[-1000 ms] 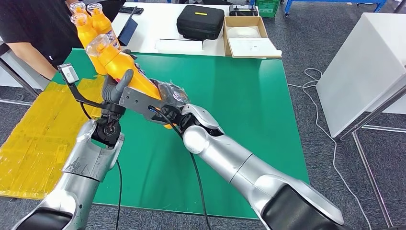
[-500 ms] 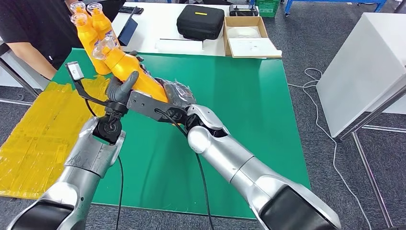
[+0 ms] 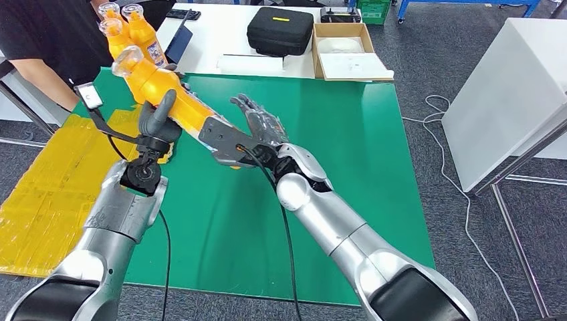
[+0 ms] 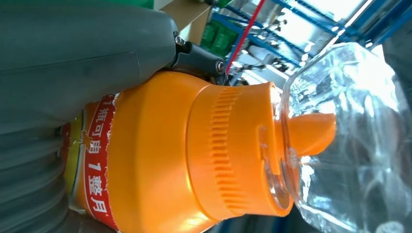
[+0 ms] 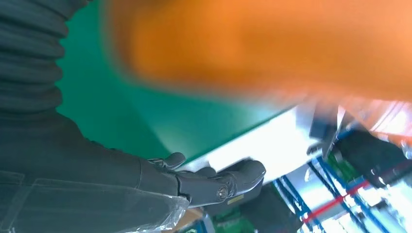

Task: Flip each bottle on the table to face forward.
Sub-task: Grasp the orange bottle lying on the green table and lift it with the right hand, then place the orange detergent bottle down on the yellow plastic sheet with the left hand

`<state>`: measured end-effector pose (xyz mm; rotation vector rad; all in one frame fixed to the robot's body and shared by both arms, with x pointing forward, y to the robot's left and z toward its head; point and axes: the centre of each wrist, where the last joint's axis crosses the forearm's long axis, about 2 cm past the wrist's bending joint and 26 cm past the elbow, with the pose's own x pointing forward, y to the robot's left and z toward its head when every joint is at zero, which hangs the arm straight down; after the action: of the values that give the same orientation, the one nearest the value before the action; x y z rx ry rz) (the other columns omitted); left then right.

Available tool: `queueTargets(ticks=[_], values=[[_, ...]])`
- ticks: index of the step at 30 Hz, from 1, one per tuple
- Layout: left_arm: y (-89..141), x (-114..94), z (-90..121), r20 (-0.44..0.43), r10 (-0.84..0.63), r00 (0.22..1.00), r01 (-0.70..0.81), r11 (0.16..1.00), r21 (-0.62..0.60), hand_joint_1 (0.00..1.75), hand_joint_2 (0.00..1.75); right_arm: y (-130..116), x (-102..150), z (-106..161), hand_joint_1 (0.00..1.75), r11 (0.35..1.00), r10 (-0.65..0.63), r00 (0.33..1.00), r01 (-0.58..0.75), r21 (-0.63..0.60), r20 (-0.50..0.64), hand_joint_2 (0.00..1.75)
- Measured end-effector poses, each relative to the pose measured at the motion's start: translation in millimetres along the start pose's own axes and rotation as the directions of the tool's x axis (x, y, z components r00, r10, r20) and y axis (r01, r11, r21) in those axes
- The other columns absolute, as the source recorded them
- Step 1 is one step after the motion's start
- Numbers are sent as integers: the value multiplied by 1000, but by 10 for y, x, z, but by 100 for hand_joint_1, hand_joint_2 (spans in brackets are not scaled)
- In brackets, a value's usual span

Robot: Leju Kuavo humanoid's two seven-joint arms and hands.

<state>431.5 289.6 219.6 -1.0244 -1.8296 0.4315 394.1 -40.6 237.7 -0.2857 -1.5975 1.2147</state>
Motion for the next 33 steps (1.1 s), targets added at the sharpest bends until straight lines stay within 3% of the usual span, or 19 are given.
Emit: queueTargets(ticks=[5,9,12,14,16,17,19,21,25,27,33], values=[[49,31,39,2,4,1000,-4,1000,10,175,175,-27,-41,22,0,1000,-7,1000,7,-17,-3,0],[234,167,178,7,-6,1000,6,997,78,175,175,-153,-245,183,0,991,-58,998,56,-125,-14,0],[269,236,171,16,-37,999,35,993,110,175,175,-223,-315,291,0,979,-85,996,82,-187,-7,0],[288,296,139,30,-135,990,129,979,159,175,175,-275,-358,354,0,972,-91,996,88,-219,-8,0],[329,400,97,35,-348,937,327,907,265,175,175,-328,-414,428,0,965,-90,996,82,-249,-19,0],[352,467,77,25,-484,874,450,830,329,175,175,-344,-445,469,0,962,-87,996,77,-260,-27,0],[374,616,41,-16,-736,677,669,605,431,175,175,-355,-507,555,0,959,-80,996,65,-277,-44,0],[356,749,7,-48,-869,492,779,414,471,175,175,-347,-560,633,0,956,-78,995,59,-288,-55,0],[324,892,-26,-51,-921,386,807,310,503,175,175,-349,-607,721,0,951,-78,995,57,-304,-58,0],[321,914,-22,-80,-952,294,831,213,513,175,175,-349,-618,745,0,950,-79,995,59,-307,-53,0],[481,971,32,-212,-946,-245,804,-321,501,175,175,-333,-733,865,0,947,-122,992,109,-301,-26,0]])
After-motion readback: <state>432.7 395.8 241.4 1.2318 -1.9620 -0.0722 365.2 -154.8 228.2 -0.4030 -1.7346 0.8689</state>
